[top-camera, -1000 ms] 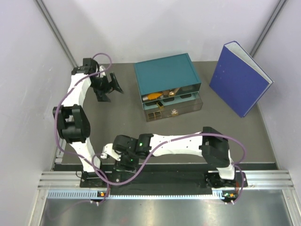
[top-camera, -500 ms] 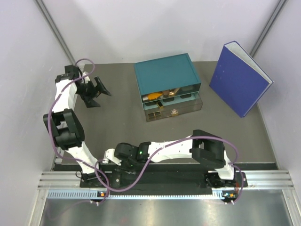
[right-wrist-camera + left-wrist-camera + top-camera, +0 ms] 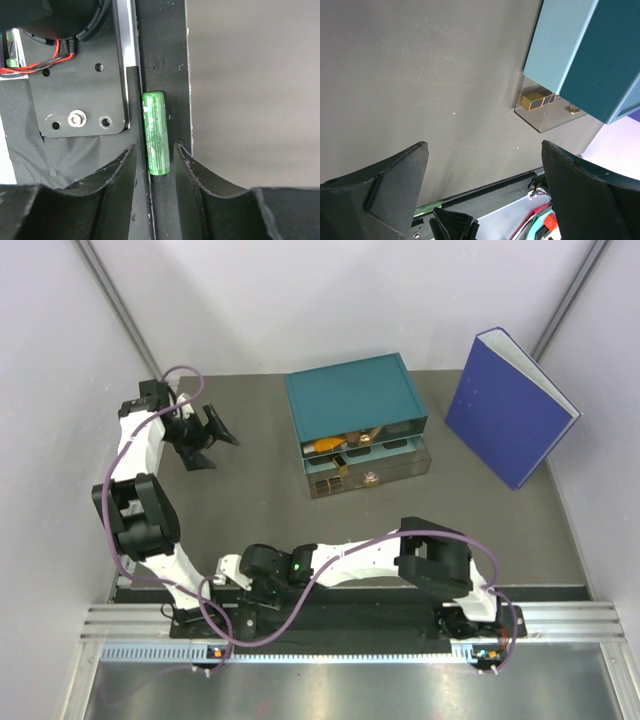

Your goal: Organize the makeup

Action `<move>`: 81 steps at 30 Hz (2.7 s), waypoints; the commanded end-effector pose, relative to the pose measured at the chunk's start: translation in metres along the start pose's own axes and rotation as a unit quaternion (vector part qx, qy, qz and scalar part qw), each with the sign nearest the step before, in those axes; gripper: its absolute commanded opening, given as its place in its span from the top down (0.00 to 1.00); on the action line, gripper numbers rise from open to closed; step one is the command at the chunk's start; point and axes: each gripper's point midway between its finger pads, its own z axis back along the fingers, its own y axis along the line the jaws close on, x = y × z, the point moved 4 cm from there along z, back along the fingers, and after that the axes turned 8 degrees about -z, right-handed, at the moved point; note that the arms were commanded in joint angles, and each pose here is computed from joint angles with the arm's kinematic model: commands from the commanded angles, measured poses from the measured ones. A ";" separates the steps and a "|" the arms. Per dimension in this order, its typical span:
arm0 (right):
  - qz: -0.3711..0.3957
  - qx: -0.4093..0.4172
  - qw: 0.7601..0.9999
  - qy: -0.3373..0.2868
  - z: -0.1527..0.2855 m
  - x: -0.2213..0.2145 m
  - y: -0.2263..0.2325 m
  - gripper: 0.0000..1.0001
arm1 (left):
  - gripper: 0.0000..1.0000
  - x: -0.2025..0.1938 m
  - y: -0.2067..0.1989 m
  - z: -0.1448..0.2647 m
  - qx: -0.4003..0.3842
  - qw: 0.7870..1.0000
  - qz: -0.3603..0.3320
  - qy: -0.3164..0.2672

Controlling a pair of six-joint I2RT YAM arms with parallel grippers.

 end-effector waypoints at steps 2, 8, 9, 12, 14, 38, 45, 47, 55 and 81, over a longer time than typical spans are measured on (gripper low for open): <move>0.001 0.021 1.000 -0.007 -0.014 0.000 0.010 0.64 | 0.01 -0.001 -0.012 0.017 -0.014 0.999 -0.023 -0.027; -0.006 -0.002 1.000 0.020 -0.026 -0.021 0.001 0.64 | 0.01 -0.003 -0.012 0.018 -0.016 0.999 -0.023 -0.029; -0.006 -0.005 1.000 0.023 -0.028 -0.023 -0.001 0.65 | 0.01 -0.003 -0.012 0.018 -0.017 0.999 -0.024 -0.031; -0.010 -0.018 0.999 0.030 -0.033 -0.029 -0.006 0.65 | 0.01 -0.003 -0.013 0.018 -0.019 0.999 -0.025 -0.031; -0.013 -0.027 0.999 0.031 -0.034 -0.030 -0.011 0.65 | 0.01 -0.004 -0.014 0.018 -0.021 0.999 -0.025 -0.031; -0.055 -0.130 0.990 0.022 -0.023 -0.036 -0.058 0.65 | 0.01 0.000 -0.025 0.027 -0.042 0.998 -0.024 -0.047; -0.070 -0.148 0.986 0.024 -0.022 -0.042 -0.069 0.66 | 0.01 0.003 -0.026 0.025 -0.047 0.998 -0.019 -0.046; -0.076 -0.163 0.983 0.022 -0.019 -0.043 -0.075 0.66 | 0.01 0.003 -0.027 0.026 -0.049 0.998 -0.020 -0.047; -0.089 -0.181 0.979 0.012 -0.009 -0.037 -0.098 0.64 | 0.01 0.003 -0.028 0.026 -0.050 0.997 -0.019 -0.047; -0.080 -0.096 0.992 -0.029 0.031 -0.005 -0.079 0.78 | 0.01 0.002 -0.029 0.027 -0.055 0.997 -0.016 -0.050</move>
